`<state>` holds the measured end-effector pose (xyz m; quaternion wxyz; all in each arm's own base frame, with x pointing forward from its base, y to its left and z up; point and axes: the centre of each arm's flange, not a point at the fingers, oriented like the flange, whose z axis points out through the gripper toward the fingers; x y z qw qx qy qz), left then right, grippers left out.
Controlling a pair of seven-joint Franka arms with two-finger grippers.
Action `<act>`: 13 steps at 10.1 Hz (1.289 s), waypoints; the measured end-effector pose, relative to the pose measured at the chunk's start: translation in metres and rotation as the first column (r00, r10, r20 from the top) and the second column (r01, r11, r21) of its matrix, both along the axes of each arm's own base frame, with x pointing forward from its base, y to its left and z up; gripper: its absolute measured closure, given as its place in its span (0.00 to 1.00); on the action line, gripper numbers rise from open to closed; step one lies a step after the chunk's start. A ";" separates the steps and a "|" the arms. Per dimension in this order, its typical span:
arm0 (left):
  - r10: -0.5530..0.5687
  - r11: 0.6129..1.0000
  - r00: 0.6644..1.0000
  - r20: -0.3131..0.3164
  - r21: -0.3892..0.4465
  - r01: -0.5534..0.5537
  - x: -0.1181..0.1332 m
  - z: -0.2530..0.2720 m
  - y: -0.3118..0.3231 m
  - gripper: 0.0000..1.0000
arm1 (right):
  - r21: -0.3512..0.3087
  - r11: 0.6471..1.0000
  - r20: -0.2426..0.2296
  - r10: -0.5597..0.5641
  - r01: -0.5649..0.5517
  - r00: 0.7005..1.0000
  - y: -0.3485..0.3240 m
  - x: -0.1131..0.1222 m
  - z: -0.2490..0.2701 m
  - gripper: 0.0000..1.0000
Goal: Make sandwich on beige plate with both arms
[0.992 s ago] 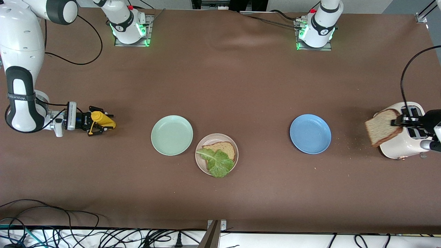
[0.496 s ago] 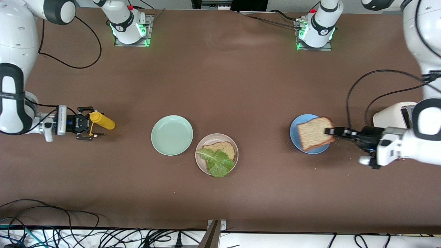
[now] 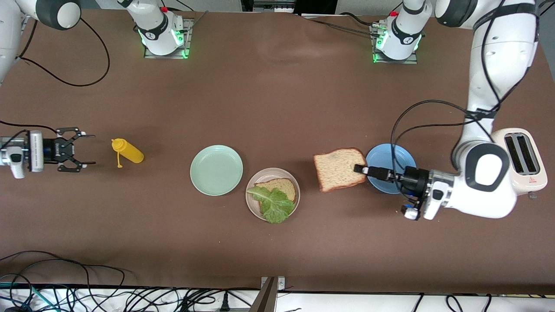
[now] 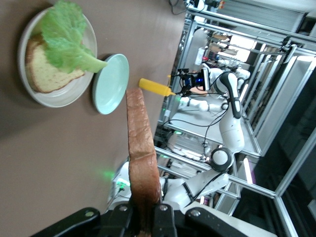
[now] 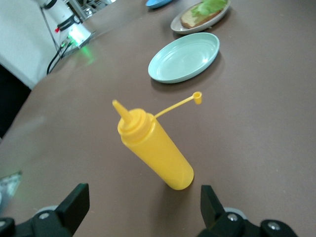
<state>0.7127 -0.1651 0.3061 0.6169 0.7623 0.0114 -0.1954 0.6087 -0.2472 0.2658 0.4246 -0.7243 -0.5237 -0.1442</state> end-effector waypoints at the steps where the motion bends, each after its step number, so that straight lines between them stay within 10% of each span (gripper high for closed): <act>1: 0.030 1.000 1.000 -0.007 0.006 -0.030 0.001 -0.017 -0.026 0.91 | -0.039 0.998 -0.070 -0.049 0.047 0.996 0.002 0.009 0.028 0.00; 5: 0.148 0.986 0.988 0.047 0.076 -0.152 -0.008 -0.055 -0.129 0.91 | -0.278 0.923 -0.293 -0.345 0.266 0.892 0.055 0.040 0.173 0.00; 9: 0.269 0.957 0.956 0.114 0.079 -0.279 -0.015 -0.118 -0.158 0.91 | -0.490 0.754 -0.426 -0.645 0.438 0.634 0.103 0.031 0.260 0.00; 11: 0.274 0.954 0.952 0.138 0.087 -0.287 -0.017 -0.136 -0.157 0.91 | -0.610 0.634 -0.426 -0.768 0.475 0.479 0.110 0.018 0.292 0.00; 13: 0.270 0.955 0.951 0.149 0.082 -0.284 -0.019 -0.141 -0.160 0.91 | -0.757 0.462 -0.279 -0.868 0.463 0.411 0.131 0.000 0.330 0.00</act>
